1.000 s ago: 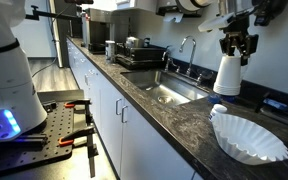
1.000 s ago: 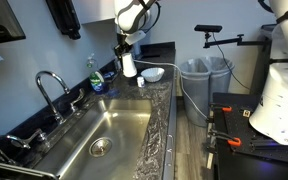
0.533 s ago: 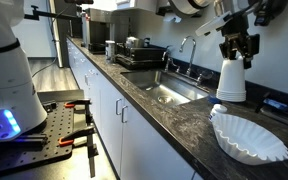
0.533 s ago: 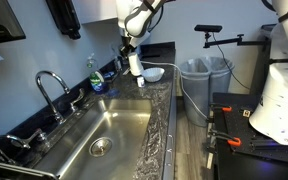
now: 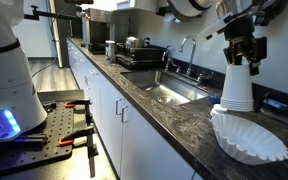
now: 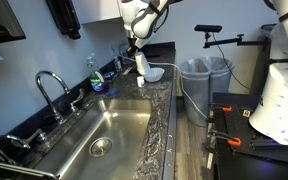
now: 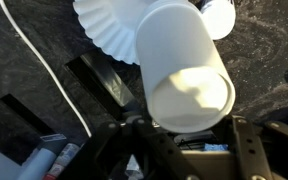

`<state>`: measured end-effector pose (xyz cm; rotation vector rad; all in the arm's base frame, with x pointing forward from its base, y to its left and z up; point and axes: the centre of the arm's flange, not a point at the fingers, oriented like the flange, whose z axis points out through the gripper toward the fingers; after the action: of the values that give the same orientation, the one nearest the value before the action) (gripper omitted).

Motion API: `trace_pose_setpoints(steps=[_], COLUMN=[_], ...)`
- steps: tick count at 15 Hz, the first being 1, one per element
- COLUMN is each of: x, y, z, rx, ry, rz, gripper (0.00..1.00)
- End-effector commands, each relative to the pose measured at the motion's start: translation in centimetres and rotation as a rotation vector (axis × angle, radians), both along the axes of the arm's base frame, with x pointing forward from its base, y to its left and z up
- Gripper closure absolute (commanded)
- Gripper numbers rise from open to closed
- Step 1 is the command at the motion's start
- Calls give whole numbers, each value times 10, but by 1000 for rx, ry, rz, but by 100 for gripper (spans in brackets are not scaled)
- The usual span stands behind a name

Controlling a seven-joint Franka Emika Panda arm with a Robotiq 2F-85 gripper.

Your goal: Put the paper cups in the paper plates

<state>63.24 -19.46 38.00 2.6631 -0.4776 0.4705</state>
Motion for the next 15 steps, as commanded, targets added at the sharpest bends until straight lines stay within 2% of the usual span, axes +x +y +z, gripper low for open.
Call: trace_pose_setpoints(steps=[1,6,15], x=[-23,-37,-41], y=[-8,-36,-68], z=[3,-11,-30], rx=[7,33,118], ry=[9,28,-19], rz=[-59,-139,-246], gripper=[69,69,69])
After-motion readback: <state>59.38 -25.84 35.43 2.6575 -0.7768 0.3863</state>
